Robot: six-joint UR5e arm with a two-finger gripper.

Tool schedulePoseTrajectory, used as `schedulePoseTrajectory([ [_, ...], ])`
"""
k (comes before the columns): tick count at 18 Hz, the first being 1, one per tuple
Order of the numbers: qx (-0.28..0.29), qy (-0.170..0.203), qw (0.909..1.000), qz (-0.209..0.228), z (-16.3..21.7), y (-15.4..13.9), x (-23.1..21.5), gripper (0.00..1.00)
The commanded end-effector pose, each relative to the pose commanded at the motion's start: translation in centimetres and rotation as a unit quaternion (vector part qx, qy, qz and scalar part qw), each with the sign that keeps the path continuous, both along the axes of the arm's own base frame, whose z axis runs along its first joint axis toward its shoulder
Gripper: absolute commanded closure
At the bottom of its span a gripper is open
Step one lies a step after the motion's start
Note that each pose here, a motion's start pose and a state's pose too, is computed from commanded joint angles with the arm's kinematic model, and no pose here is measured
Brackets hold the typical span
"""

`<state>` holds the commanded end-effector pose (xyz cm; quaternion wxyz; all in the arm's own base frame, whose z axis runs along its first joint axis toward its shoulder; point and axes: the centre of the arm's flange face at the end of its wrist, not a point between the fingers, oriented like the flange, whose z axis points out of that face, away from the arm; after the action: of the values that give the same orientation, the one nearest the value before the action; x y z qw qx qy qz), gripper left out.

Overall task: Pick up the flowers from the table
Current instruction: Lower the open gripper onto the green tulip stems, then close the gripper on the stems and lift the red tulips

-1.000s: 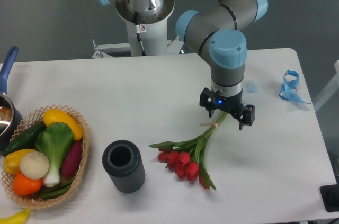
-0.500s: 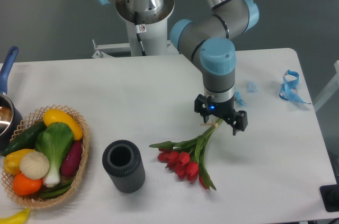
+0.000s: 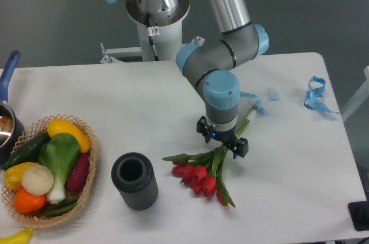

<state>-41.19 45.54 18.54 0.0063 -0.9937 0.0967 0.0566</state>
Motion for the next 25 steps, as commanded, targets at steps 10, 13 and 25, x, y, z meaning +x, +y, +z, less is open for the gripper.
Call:
schedulePoseTrajectory([
  [10,0.002,-0.002,1.0000,0.000,0.1,0.0,0.0,1.00],
  [13,0.009,0.001,1.0000,0.004,1.0,-0.2,-0.5,1.00],
  [25,0.039,0.053,0.9975,0.024,8.8,-1.3,-2.1,1.00],
])
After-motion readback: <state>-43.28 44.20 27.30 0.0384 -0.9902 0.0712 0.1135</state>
